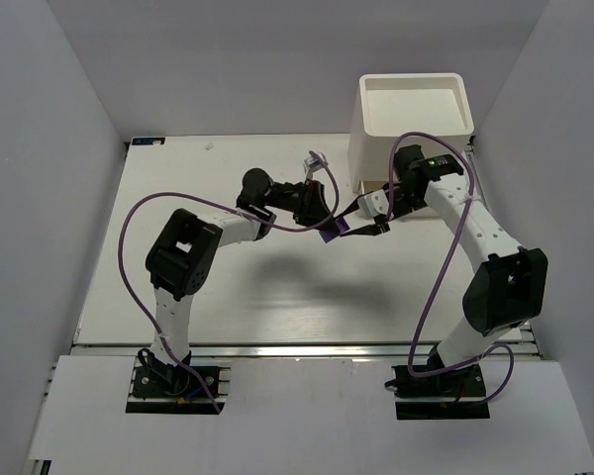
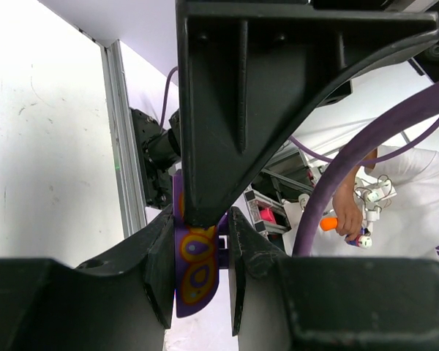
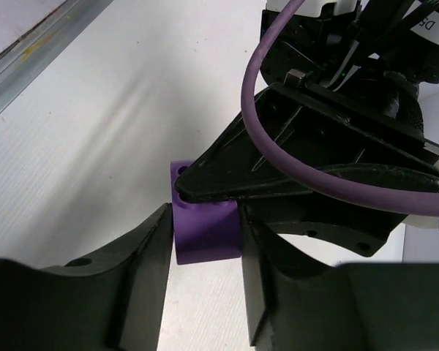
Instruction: Sort the legos into containers by color
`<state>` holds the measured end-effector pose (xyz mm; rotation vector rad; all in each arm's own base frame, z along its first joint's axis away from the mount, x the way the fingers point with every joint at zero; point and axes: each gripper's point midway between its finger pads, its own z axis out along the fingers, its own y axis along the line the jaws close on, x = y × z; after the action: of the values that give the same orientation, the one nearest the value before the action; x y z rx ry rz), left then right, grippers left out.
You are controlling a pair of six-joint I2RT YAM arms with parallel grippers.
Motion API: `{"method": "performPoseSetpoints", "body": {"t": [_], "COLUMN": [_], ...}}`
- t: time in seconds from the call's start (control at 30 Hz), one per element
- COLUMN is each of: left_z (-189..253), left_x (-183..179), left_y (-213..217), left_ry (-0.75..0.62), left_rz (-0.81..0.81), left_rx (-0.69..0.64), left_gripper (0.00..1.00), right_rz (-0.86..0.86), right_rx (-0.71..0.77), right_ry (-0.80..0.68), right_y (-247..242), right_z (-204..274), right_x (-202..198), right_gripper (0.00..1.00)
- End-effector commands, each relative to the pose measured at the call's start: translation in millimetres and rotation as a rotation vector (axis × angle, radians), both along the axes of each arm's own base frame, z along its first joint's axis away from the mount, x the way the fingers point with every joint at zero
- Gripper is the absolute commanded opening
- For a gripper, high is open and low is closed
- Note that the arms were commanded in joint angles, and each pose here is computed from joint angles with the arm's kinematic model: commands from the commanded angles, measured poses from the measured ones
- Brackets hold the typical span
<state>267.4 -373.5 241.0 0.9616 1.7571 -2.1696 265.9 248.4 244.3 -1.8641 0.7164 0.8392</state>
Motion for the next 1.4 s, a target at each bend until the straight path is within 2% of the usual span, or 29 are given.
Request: {"method": "performPoseSetpoints", "body": {"t": [0.0,0.03,0.07,0.17,0.23,0.27,0.33,0.37,0.63,0.7,0.73,0.77,0.8,0.87,0.9,0.93,0.97,1.0,1.1,1.23,1.27,1.3,1.37], "left_z": [5.4,6.2,6.2,6.5,8.2,9.6,11.1,11.7,11.3,12.5,4.6,1.3,0.8,-16.9,-25.8,-40.8,-48.9,-60.5,-60.9,-58.9,-51.5,-52.3,-45.8], "left_x": [2.1,3.1,3.1,3.3,3.6,3.4,3.7,4.0,19.9,29.5,33.6,46.5,56.7,81.3,106.0,115.1,124.3,125.1,149.6,173.2,172.7,171.1,170.4], "left_y": [-1.9,-2.5,-2.5,-2.6,-2.8,-2.7,-2.9,-3.1,7.4,15.8,21.1,30.5,34.8,51.5,56.7,69.4,80.3,91.6,118.6,168.1,176.8,189.7,209.2], "left_ry": [-0.036,-0.038,-0.038,-0.037,-0.035,-0.038,-0.034,-0.033,-0.024,-0.027,0.013,-0.011,-0.014,-0.050,-0.076,-0.117,-0.124,-0.083,-0.121,-0.174,-0.182,-0.166,-0.166], "left_rz": [0.003,0.006,0.006,0.006,0.011,0.013,0.020,0.024,0.080,0.122,0.149,0.204,0.262,0.386,0.518,0.569,0.621,0.648,0.780,1.053,1.099,1.139,1.236], "left_rx": [-0.021,-0.023,-0.023,-0.023,-0.025,-0.027,-0.029,-0.031,-0.030,-0.033,-0.009,-0.011,-0.008,0.094,0.166,0.321,0.407,0.500,0.620,0.829,0.852,0.896,0.958], "left_gripper": [0.20,0.20,0.21,0.25,0.33,0.63,0.81,0.98,0.98,0.98,0.98,0.98,0.98,0.98,0.98,0.98,0.98,0.98,0.98,0.98,0.98,0.98,0.98], "right_rz": [0.080,0.081,0.082,0.081,0.078,0.079,0.076,0.071,0.006,-0.033,-0.074,-0.105,-0.157,-0.254,-0.332,-0.384,-0.462,-0.522,-0.655,-0.875,-0.900,-0.911,-0.992], "right_rx": [0.052,0.049,0.056,0.049,0.052,0.053,0.052,0.052,0.020,0.000,-0.007,-0.011,-0.036,-0.044,-0.062,-0.057,-0.069,-0.079,-0.134,-0.212,-0.210,-0.259,-0.267], "right_ry": [-0.213,-0.215,-0.228,-0.248,-0.260,-0.265,-0.262,-0.262,-0.247,-0.216,-0.214,-0.245,-0.177,-0.235,-0.136,-0.132,-0.156,-0.095,-0.043,0.087,0.097,0.180,0.274], "right_y": [4.7,4.3,4.3,2.8,2.1,2.6,2.2,1.3,-7.2,-11.3,-18.4,-20.1,-25.7,-38.3,-45.7,-49.7,-58.0,-63.0,-80.5,-103.2,-105.6,-108.7,-113.7], "right_z": [13.0,12.5,13.3,9.6,9.5,10.6,11.0,11.8,9.4,5.5,8.7,10.1,1.2,8.7,-1.1,4.4,5.9,4.2,-6.0,-16.6,-5.9,-20.8,-16.0], "right_x": [5.7,5.3,5.8,4.8,6.0,6.0,6.5,7.1,15.0,17.8,22.1,31.6,32.1,49.7,51.0,54.9,70.0,70.9,85.1,106.1,112.5,110.1,116.2], "right_gripper": [0.40,0.26,0.08,0.00,0.00,0.00,0.00,0.00,0.00,0.00,0.00,0.00,0.00,0.00,0.00,0.00,0.00,0.00,0.00,0.00,0.00,0.00,0.00]}}
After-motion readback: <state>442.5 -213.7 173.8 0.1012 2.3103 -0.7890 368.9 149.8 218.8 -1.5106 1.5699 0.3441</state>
